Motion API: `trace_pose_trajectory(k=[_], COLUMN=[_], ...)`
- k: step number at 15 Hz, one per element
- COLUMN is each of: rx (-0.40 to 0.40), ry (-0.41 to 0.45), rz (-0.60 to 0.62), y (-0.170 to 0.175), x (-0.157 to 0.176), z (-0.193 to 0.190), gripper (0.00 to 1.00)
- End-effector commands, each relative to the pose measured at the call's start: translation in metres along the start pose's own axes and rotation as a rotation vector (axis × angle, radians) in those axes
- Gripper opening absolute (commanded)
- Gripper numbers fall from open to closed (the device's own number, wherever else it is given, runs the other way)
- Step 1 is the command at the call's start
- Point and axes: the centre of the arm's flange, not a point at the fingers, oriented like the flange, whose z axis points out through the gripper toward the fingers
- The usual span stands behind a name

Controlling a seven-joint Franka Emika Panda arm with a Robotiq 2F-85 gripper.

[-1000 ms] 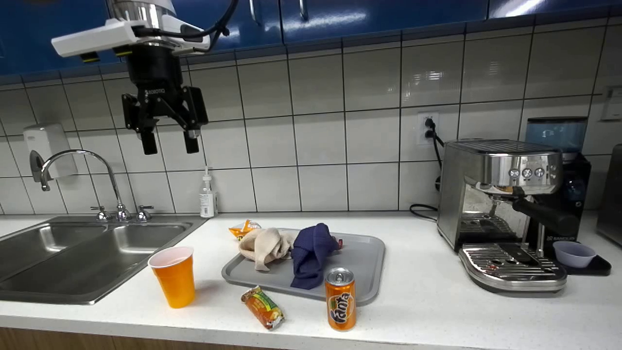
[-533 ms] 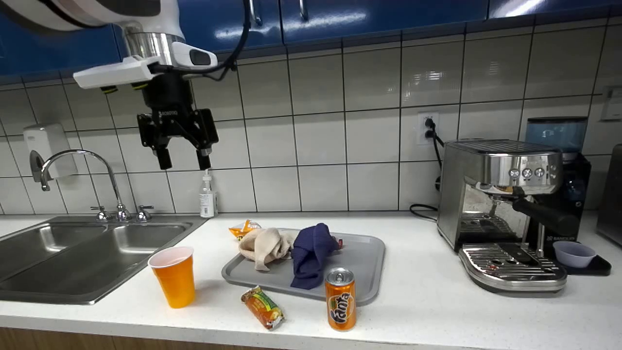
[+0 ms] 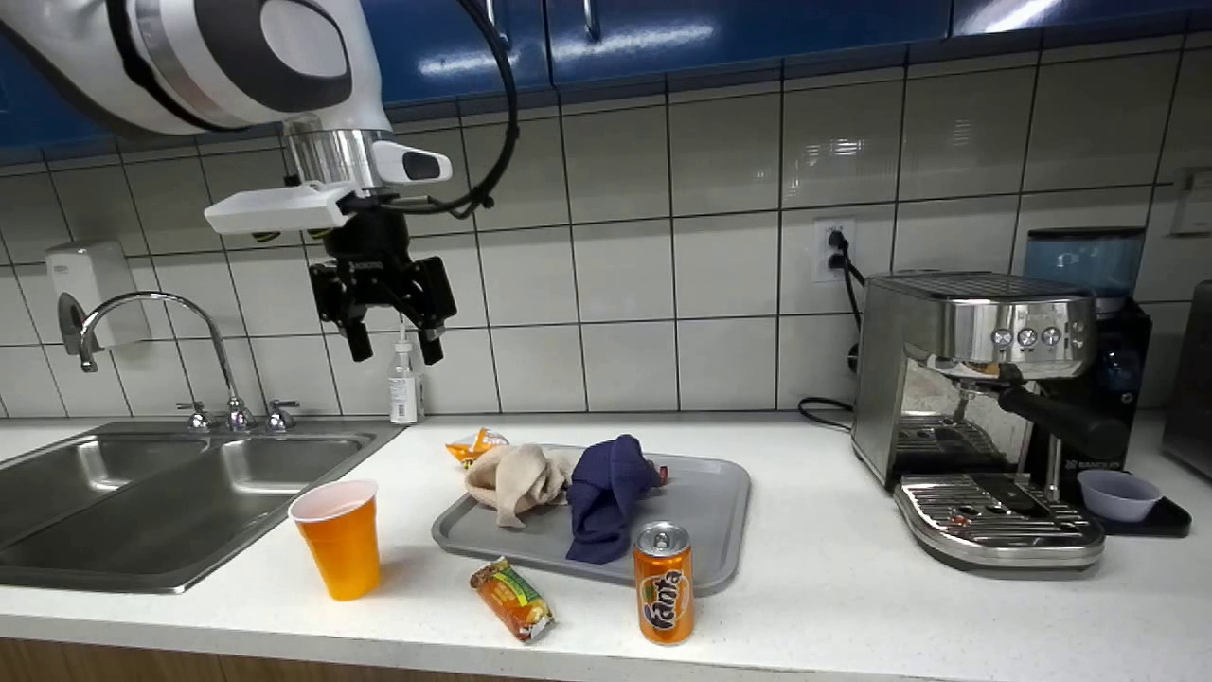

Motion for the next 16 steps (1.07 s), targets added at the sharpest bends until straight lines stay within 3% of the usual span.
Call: trace_pose_trajectory(k=[1, 16], rx=[-0.019, -0.010], ry=[0.016, 0.012], rz=[0.019, 0.036], y=[0.009, 0.022], x=[0.016, 0.049], z=[0.019, 0.081], gripper=[1.00, 1.00])
